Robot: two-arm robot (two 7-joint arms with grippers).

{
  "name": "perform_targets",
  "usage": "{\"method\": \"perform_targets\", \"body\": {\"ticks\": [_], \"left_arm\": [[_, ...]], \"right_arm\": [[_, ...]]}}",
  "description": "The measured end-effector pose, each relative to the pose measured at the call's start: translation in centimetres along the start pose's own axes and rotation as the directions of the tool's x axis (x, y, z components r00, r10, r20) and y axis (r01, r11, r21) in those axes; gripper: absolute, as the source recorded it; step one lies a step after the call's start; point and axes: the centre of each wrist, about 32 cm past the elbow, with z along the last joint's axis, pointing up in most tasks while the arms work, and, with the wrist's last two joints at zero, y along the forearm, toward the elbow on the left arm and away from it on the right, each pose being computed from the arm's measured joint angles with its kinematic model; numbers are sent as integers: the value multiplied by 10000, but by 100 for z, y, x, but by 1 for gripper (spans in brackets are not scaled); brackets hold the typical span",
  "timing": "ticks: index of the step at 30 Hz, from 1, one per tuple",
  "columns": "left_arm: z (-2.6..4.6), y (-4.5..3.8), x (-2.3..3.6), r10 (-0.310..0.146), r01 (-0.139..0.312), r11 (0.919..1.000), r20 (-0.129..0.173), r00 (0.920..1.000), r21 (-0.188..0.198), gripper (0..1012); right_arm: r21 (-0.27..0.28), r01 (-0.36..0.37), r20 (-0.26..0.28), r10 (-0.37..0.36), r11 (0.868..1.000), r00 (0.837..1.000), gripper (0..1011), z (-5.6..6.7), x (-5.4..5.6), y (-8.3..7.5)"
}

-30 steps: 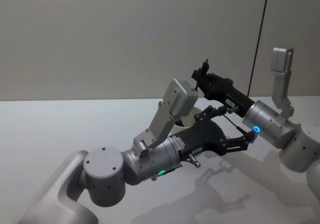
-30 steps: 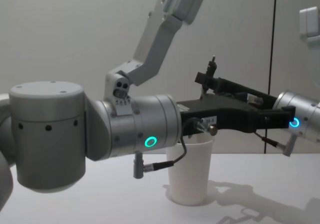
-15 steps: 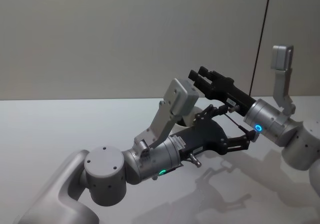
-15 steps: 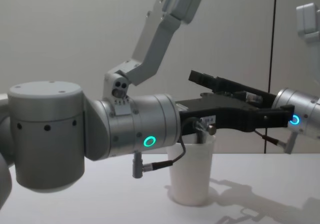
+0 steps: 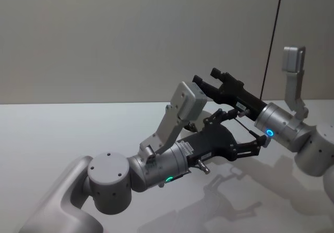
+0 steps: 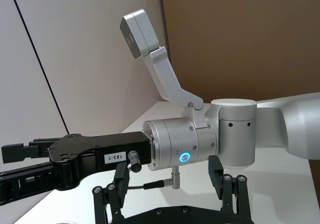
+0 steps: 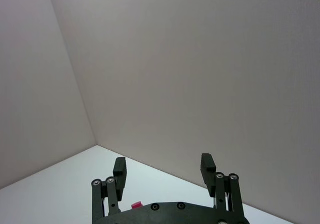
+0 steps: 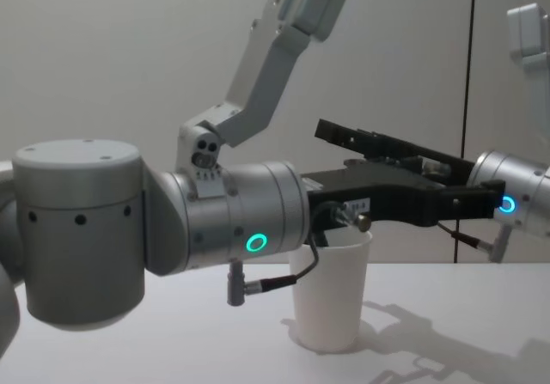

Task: Place the pen into the pen holder.

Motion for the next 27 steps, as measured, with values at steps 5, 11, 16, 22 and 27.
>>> {"method": "perform_targets", "body": {"ticks": [5,11,16,22,27], "left_arm": [[0,0,0,1,-1,10000,0,10000,3,1004],[0,-1,-1,3,-3,10000,1,10000,10,1004],[0,-2,-2,1,-1,10000,3,10000,16,1004],[0,-2,-2,0,0,10000,2,10000,19,1004],[0,-3,-3,1,-1,10000,2,10000,20,1004]], "right_arm": [[-15,-22,11,22,10000,10000,1002,3,-3,3],[-31,-37,18,38,10000,10000,1001,2,-5,4],[-36,-52,21,52,10000,10000,1002,2,-6,4],[-41,-73,23,73,10000,10000,1001,2,-6,4],[-45,-79,24,79,10000,10000,1002,3,-7,5]]}}
